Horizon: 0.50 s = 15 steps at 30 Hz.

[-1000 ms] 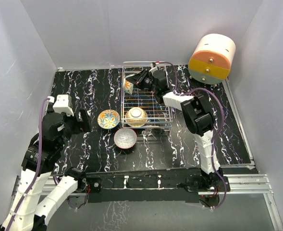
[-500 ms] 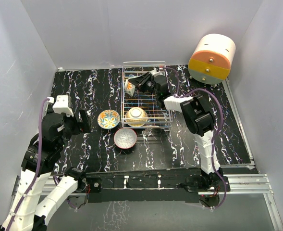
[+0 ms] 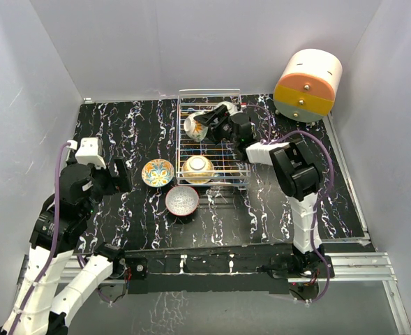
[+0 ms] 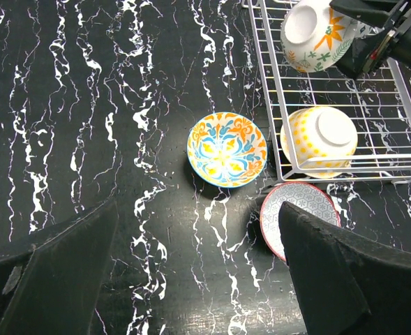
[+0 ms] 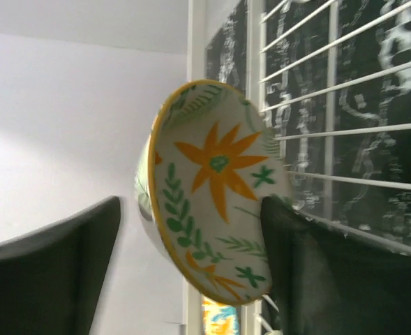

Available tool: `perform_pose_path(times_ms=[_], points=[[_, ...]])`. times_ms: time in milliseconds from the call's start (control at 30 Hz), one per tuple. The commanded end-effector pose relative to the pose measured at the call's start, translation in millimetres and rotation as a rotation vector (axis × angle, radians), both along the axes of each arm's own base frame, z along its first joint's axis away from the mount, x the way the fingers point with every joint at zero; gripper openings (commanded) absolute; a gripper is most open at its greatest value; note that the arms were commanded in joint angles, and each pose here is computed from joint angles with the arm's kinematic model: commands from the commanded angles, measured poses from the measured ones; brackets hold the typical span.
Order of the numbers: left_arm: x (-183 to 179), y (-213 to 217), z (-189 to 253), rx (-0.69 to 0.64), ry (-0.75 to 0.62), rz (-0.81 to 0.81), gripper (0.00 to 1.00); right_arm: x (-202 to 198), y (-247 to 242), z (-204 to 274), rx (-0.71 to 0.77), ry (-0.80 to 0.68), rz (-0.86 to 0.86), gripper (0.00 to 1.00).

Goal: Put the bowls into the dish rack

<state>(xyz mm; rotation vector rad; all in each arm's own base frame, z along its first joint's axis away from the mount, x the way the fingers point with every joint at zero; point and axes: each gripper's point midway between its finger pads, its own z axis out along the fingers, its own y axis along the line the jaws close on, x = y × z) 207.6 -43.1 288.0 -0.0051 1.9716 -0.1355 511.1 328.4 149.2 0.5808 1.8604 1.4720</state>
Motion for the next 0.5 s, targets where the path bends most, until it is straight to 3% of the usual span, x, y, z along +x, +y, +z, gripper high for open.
perform_pose_path(times_ms=[0, 467], points=[[-1, 0, 11, -0.009, -0.024, 0.000, 0.97, 1, -21, 1, -0.061, 0.024, -0.071, 0.98], [3, -4, 12, -0.018, -0.027, -0.014, 0.97, 2, -36, 2, -0.217, 0.054, -0.104, 0.99]])
